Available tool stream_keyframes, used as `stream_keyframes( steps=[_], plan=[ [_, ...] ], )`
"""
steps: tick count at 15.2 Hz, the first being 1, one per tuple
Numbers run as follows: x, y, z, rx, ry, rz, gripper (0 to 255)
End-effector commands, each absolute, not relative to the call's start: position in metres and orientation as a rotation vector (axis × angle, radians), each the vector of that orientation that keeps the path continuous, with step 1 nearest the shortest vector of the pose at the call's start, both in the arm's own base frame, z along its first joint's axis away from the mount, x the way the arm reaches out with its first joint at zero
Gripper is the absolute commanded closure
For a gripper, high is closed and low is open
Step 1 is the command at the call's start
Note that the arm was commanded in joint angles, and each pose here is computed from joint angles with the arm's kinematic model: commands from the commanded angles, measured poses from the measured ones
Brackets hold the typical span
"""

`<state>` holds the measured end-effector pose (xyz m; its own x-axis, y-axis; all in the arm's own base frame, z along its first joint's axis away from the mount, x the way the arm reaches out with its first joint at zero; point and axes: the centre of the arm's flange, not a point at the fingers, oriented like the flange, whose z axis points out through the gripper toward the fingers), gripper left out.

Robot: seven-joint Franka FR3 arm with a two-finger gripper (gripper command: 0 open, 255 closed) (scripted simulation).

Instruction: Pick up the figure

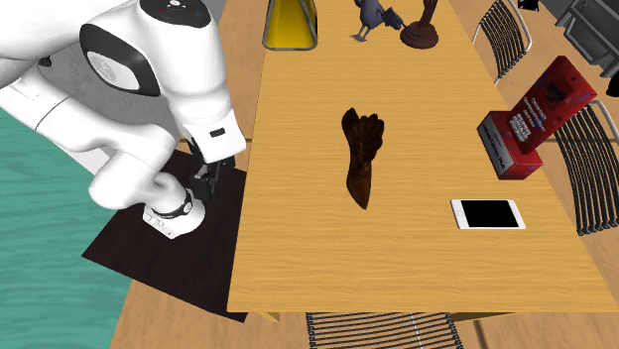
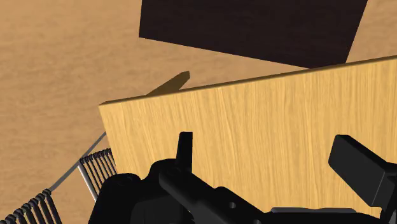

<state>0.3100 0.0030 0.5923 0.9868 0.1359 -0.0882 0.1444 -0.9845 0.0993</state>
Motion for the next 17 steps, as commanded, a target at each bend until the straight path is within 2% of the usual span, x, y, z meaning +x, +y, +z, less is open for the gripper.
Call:
stream_keyframes(
  steps=[1, 17],
  plan=[
    [0.31, 0.003, 0.592, 3.026, 0.214, -0.123, 0],
    [0.393, 0.178, 0.567, 3.068, -0.59, -0.271, 0]
  ],
)
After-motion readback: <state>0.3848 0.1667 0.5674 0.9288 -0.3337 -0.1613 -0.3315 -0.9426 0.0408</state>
